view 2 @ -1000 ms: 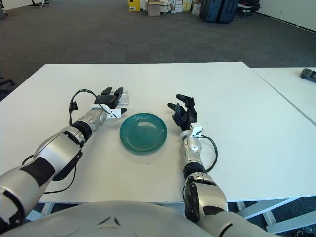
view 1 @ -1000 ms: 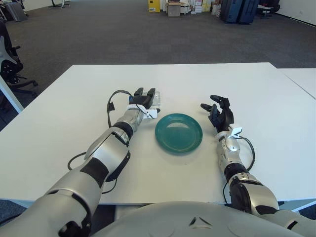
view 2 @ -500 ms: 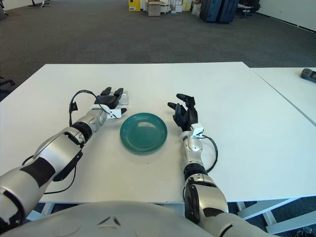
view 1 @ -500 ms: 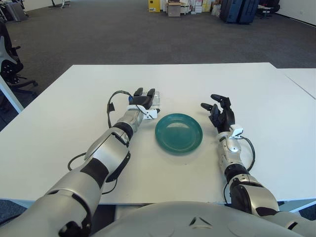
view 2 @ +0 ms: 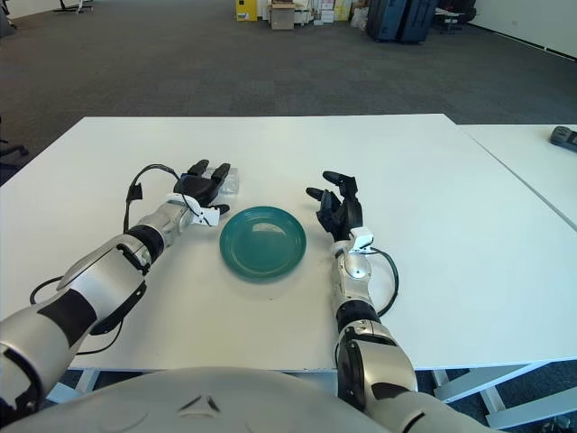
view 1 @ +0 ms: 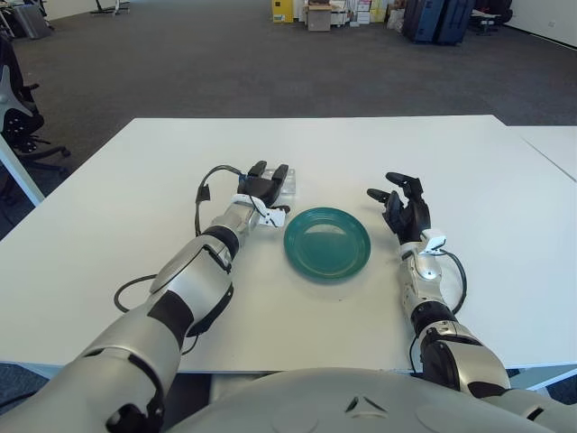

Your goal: Put the bottle into the plate.

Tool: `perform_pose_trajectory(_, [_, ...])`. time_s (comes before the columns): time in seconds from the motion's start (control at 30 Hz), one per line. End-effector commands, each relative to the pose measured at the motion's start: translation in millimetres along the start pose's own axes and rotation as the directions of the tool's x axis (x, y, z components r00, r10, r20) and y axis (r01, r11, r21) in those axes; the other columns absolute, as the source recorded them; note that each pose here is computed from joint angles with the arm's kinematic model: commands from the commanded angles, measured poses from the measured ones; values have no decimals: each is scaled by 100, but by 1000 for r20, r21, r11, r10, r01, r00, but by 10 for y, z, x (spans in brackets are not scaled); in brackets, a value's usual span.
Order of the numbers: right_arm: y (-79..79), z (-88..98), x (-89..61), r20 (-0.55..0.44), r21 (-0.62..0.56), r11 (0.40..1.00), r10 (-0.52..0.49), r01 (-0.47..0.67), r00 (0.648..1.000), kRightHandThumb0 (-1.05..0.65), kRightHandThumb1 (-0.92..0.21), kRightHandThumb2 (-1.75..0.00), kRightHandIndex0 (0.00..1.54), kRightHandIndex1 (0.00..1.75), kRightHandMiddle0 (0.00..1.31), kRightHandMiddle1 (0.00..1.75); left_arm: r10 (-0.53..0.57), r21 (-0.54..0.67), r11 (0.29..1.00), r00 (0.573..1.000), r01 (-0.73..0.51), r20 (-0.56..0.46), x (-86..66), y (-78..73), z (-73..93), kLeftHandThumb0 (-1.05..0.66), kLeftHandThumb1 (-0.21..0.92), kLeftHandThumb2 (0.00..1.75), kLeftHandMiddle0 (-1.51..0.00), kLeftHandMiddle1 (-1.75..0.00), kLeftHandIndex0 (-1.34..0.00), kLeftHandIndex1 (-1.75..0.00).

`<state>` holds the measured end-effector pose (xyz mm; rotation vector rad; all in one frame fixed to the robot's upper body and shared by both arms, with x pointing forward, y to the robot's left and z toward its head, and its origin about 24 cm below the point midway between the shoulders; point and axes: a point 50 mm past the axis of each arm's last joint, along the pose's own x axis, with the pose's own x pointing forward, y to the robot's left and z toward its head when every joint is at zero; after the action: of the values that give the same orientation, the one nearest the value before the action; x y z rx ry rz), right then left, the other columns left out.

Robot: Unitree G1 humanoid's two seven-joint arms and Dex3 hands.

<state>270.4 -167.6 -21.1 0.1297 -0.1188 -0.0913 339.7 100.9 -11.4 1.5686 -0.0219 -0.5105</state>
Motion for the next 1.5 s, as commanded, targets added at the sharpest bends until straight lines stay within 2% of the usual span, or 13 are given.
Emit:
perform_pose_trajectory(0.0, [-104,-233,-297,-110,10,998,-54,55,992,-66,-92,-79,58,72,4,120,-81,62,995,997,80,6,-72,-165,-59,-105,92,71,-43,-27,0,-99])
perform_pose_trajectory(0.1, [-105,-240,-301,-116,9,999,-50,52,992,-68,-92,-80,59,72,4,121,-80,128,989,997,77,21,-70,-140,-87,-103,92,62,-39,-71,0,-121])
perform_pose_trajectory(0.13, [-106,-243,-303,-119,10,999,-48,50,992,-70,-92,-81,59,72,5,122,-80,156,985,996,75,29,-69,-128,-98,-99,92,50,-36,-108,0,-131])
perform_pose_trajectory(0.17, [-106,-248,-304,-122,12,999,-46,48,991,-71,-92,-82,60,72,6,122,-81,187,980,996,72,36,-65,-111,-108,-95,92,43,-35,-132,0,-138])
perform_pose_trajectory(0.2, [-105,-250,-306,-124,14,999,-44,46,991,-72,-92,-83,60,73,6,123,-80,203,977,996,71,41,-63,-101,-114,-93,92,36,-36,-147,0,-143])
perform_pose_trajectory(0.3, [-106,-255,-305,-129,22,999,-40,43,991,-74,-92,-84,61,73,7,123,-77,234,970,996,62,53,-55,-69,-123,-89,92,27,-41,-166,0,-151])
perform_pose_trajectory(0.63, [-107,-260,-305,-130,64,997,-31,40,991,-78,-92,-87,61,73,11,123,-88,260,963,993,65,80,-61,-69,-125,-76,88,20,-61,-174,0,-168])
perform_pose_trajectory(0.73, [-107,-260,-304,-129,77,996,-30,40,991,-80,-92,-87,61,73,13,124,-90,272,960,992,64,86,-62,-67,-127,-68,77,32,-68,-175,-2,-173])
perform_pose_trajectory(0.83, [-107,-263,-304,-131,90,995,-26,38,991,-81,-92,-88,62,74,14,125,-89,298,953,992,58,91,-59,-59,-126,-60,63,55,-76,-175,-11,-174])
perform_pose_trajectory(0.9, [-109,-265,-304,-133,96,995,-24,37,991,-82,-92,-90,62,74,16,126,-86,314,948,992,53,94,-53,-49,-120,-48,65,62,-87,-175,-35,-160])
perform_pose_trajectory(0.97, [-112,-269,-306,-136,101,994,-22,36,991,-82,-92,-91,63,74,17,126,-82,326,944,992,47,95,-50,-45,-115,-43,64,66,-95,-175,-49,-151])
perform_pose_trajectory(1.03, [-114,-271,-307,-137,104,994,-20,34,990,-83,-92,-92,63,75,17,126,-79,331,943,992,43,95,-51,-47,-115,-42,63,67,-100,-175,-55,-147])
perform_pose_trajectory(1.47, [-115,-279,-303,-142,114,993,-12,29,990,-84,-92,-94,64,75,21,124,-65,287,957,993,33,103,-53,-33,-118,-40,61,73,-112,-175,-59,-147])
